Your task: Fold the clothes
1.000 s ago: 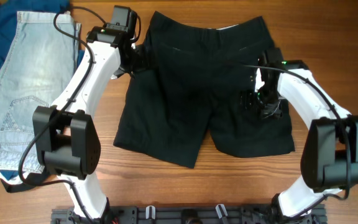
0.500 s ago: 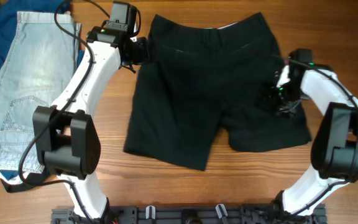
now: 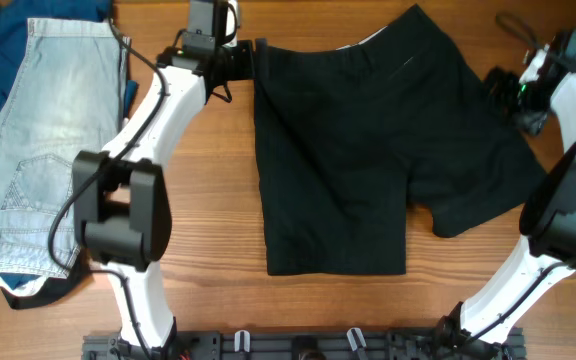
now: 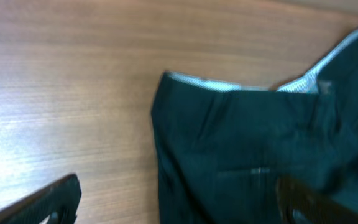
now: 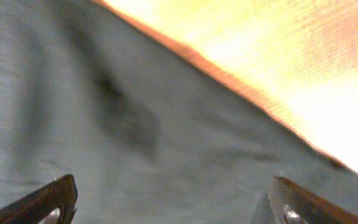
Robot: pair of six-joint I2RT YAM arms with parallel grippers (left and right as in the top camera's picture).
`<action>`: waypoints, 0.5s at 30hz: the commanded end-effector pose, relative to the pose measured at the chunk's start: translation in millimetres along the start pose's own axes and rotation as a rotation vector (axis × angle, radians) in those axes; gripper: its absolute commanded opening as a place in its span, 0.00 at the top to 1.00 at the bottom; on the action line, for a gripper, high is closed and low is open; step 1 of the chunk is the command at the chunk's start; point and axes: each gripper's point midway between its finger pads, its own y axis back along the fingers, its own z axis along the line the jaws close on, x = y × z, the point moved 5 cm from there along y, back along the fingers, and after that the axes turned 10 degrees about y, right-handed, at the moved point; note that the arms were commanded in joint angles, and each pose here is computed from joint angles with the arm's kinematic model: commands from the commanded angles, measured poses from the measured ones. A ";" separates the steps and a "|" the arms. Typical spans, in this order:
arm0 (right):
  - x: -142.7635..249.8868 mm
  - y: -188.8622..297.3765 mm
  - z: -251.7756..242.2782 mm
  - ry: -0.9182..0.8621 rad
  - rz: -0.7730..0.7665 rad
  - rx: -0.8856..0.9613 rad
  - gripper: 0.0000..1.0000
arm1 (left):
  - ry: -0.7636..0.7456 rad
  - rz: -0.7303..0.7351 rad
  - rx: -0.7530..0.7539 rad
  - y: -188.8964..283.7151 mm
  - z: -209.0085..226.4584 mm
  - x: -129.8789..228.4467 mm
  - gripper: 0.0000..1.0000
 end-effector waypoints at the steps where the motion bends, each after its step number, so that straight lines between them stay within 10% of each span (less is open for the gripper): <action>1: -30.0 76.0 60.5 0.155 -0.131 -0.076 0.00 | -0.144 -0.011 0.092 -41.2 -3.9 7.3 0.00; 9: 6.6 156.8 163.6 0.371 -0.226 -0.110 0.01 | -0.181 0.020 0.092 -106.2 16.6 39.9 0.11; 13: 24.1 155.1 171.3 0.362 -0.158 -0.101 0.01 | -0.181 0.034 0.094 -110.1 13.0 46.4 0.89; 15: 31.1 153.6 168.5 0.304 -0.117 -0.097 0.00 | -0.123 0.045 0.065 -105.5 19.3 44.5 0.96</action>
